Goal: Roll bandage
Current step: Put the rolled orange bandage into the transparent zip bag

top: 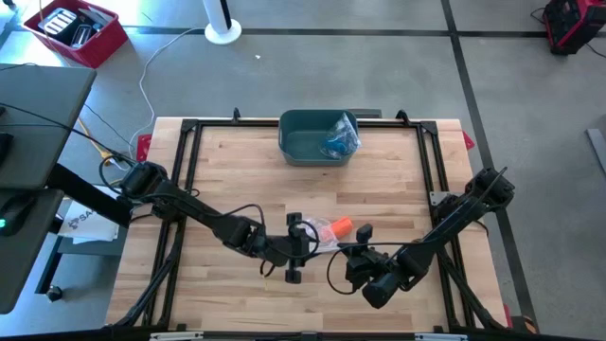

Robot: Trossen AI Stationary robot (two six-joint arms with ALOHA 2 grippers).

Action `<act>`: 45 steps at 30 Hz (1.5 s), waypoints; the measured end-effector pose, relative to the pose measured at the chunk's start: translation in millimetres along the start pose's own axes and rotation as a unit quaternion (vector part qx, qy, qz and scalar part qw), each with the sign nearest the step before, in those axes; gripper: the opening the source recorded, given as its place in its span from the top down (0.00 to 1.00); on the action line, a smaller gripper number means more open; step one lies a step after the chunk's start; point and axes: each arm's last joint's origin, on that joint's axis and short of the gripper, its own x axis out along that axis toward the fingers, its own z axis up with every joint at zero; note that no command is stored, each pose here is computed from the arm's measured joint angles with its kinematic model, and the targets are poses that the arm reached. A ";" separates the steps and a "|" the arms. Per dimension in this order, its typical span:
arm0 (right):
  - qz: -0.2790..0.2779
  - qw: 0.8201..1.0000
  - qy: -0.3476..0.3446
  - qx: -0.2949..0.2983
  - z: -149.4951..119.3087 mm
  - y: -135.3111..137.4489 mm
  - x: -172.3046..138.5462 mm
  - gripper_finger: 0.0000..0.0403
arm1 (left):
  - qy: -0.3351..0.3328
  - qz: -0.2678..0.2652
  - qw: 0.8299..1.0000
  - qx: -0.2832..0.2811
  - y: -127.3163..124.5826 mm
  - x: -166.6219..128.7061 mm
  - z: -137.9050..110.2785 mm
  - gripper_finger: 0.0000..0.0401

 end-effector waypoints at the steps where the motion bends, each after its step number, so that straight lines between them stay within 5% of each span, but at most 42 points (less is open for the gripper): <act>1: 0.000 1.000 0.000 -0.002 0.0 0.1 0.1 1.00 | 0.001 0.000 1.000 0.001 -0.4 0.6 -0.7 0.64; 10: 0.011 1.000 -0.001 0.007 0.6 0.4 0.4 1.00 | 0.004 -0.024 0.999 -0.032 -1.8 0.7 -0.8 0.64; 23: 0.011 1.000 -0.001 0.008 0.6 0.4 0.2 1.00 | 0.053 0.031 0.997 -0.049 6.2 2.1 -11.6 0.68; 45: 0.011 1.000 0.001 0.005 0.2 0.3 0.2 1.00 | 0.035 -0.019 0.999 -0.034 -3.2 -3.0 -6.4 0.74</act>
